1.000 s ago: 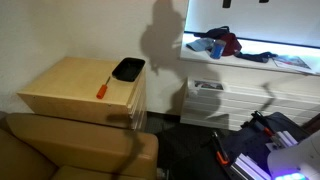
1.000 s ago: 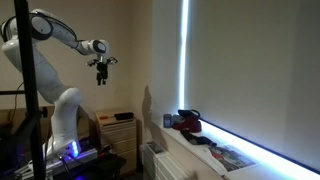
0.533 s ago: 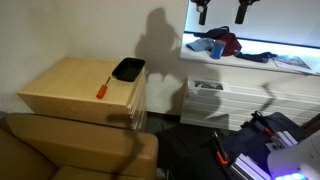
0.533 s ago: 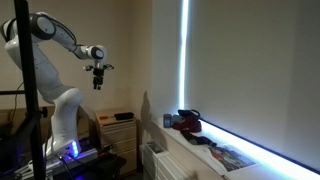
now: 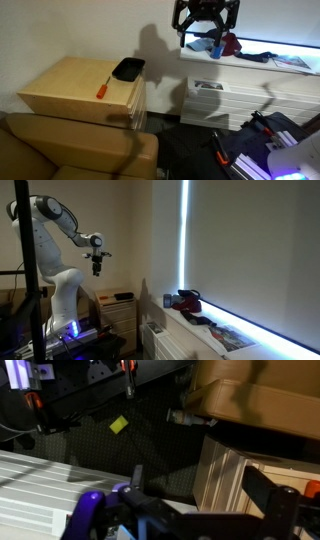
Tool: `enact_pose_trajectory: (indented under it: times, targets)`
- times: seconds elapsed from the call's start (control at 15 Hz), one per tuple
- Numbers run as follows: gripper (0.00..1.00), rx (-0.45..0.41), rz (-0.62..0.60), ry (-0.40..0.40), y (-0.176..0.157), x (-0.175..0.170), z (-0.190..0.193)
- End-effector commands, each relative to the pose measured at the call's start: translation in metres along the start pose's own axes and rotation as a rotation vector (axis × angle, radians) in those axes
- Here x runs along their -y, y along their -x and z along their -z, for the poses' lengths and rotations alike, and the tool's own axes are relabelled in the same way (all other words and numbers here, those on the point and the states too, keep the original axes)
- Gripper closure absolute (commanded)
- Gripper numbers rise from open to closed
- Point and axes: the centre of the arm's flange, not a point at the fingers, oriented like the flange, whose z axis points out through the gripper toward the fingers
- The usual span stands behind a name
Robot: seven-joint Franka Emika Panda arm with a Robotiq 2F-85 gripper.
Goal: Pull out the sliding tray
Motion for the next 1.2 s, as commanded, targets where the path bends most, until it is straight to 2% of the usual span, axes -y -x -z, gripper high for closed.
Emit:
enact_pose_trajectory:
  times: [0.0, 0.13, 0.2, 0.27, 0.53, 0.8, 0.93, 1.13]
  targets:
    - [0.00, -0.002, 0.000, -0.002, 0.000, 0.000, 0.001]
    - [0.00, -0.005, -0.001, -0.005, 0.000, 0.000, 0.003]
    - [0.00, 0.001, 0.001, 0.013, -0.007, 0.002, -0.013]
    - [0.00, 0.026, 0.001, -0.010, -0.016, 0.003, -0.031]
    - [0.00, -0.003, -0.048, -0.093, -0.049, 0.008, -0.096]
    - [0.00, -0.018, -0.101, -0.099, -0.077, 0.007, -0.148]
    - [0.00, -0.001, -0.130, -0.101, -0.085, 0.009, -0.165]
    - [0.00, 0.014, -0.121, -0.091, -0.077, 0.001, -0.163]
